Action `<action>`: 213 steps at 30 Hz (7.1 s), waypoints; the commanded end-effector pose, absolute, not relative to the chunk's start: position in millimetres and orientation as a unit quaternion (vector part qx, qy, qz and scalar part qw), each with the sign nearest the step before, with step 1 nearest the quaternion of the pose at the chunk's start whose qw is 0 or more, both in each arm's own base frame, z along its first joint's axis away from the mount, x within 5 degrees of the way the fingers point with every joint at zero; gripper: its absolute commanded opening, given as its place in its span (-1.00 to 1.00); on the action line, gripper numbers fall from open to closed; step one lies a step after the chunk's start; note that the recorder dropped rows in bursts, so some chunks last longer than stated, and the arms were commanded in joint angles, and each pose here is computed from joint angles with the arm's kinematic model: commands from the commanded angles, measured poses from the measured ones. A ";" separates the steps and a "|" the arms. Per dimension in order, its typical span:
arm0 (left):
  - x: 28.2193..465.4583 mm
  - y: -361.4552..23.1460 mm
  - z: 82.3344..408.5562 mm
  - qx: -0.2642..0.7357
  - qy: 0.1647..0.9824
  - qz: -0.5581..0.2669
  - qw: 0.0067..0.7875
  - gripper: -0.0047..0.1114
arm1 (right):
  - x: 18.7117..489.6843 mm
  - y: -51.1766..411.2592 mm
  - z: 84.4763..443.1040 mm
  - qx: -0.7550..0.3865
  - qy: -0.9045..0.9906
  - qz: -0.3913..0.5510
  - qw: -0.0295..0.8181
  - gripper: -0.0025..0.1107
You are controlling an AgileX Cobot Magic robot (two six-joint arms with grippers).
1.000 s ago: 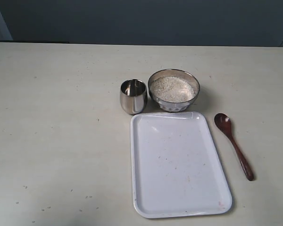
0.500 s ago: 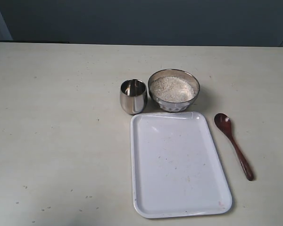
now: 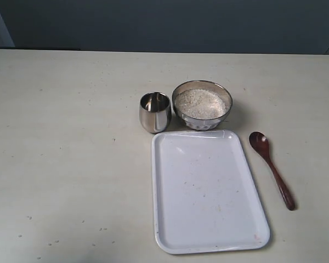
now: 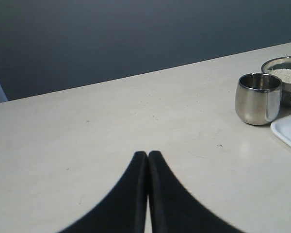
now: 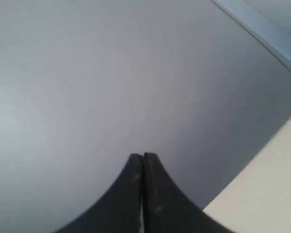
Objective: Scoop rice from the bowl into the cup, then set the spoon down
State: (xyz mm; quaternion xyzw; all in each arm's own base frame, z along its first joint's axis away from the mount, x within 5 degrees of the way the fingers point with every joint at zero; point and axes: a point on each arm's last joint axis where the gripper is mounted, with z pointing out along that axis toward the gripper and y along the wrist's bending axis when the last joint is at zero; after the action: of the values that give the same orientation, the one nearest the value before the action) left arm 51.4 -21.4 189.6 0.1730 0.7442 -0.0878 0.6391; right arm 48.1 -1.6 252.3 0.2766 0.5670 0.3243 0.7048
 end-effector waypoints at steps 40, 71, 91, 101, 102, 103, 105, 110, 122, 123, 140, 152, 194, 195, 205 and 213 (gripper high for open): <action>51.2 -21.4 191.7 0.171 0.738 -0.091 0.646 -0.91 | 262.3 91.5 172.2 -0.171 0.982 0.075 -0.010 -0.90; 51.2 -21.4 191.7 0.171 0.738 -0.091 0.646 -0.91 | 270.6 93.5 107.8 -0.154 0.983 0.035 -0.091 -0.24; 51.2 -21.4 191.7 0.171 0.738 -0.091 0.646 -0.91 | 291.9 98.8 188.7 -0.239 0.965 0.031 -0.101 -0.97; 51.2 -21.4 191.7 0.171 0.738 -0.091 0.646 -0.91 | 320.4 151.9 235.9 -0.370 0.925 -0.081 0.019 -0.97; 51.2 -21.4 191.7 0.171 0.738 -0.091 0.646 -0.91 | 320.9 157.6 234.9 -0.388 0.916 -0.103 0.023 -0.97; 51.2 -21.4 191.7 0.171 0.738 -0.091 0.646 -0.91 | 321.7 162.4 233.2 -0.404 0.906 -0.126 0.025 -0.97; 51.2 -21.4 191.7 0.171 0.738 -0.091 0.646 -0.91 | 322.2 169.2 226.1 -0.426 0.891 -0.157 0.020 -0.97; 51.2 -21.4 191.7 0.171 0.738 -0.091 0.646 -0.91 | 323.8 179.8 208.5 -0.466 0.864 -0.192 0.001 -0.97; 51.2 -21.3 191.7 0.171 0.738 -0.091 0.646 -0.91 | 323.0 195.0 216.9 -0.531 0.791 -0.302 0.032 -0.97; 51.2 -21.3 191.7 0.171 0.738 -0.091 0.646 -0.91 | 323.2 195.9 217.9 -0.535 0.785 -0.310 0.035 -0.97; 51.2 -21.3 191.7 0.171 0.738 -0.091 0.646 -0.91 | 336.7 200.5 191.6 -0.566 0.728 -0.385 0.014 -0.97; 51.2 -21.3 191.7 0.171 0.738 -0.091 0.646 -0.91 | 337.5 225.8 167.6 -0.593 0.659 -0.462 0.031 -0.97; 51.2 -21.3 191.7 0.171 0.738 -0.091 0.646 -0.91 | 333.3 251.7 144.7 -0.598 0.623 -0.501 0.063 -0.97; 51.2 -21.3 191.7 0.171 0.738 -0.091 0.646 -0.91 | 333.4 251.7 144.8 -0.598 0.622 -0.502 0.064 -0.97; 51.2 -21.3 191.7 0.171 0.738 -0.091 0.646 -0.91 | 333.5 252.6 137.2 -0.603 0.614 -0.506 0.057 -0.97; 51.2 -21.3 191.7 0.171 0.738 -0.091 0.646 -0.91 | 329.9 255.5 131.6 -0.607 0.616 -0.499 0.050 -0.97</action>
State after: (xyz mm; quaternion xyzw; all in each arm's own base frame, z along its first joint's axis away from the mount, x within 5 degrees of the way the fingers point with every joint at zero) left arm 51.4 -21.4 189.6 0.1730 0.7442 -0.0878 0.6391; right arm 331.0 254.6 131.5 -0.6076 0.6141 -0.5011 0.0514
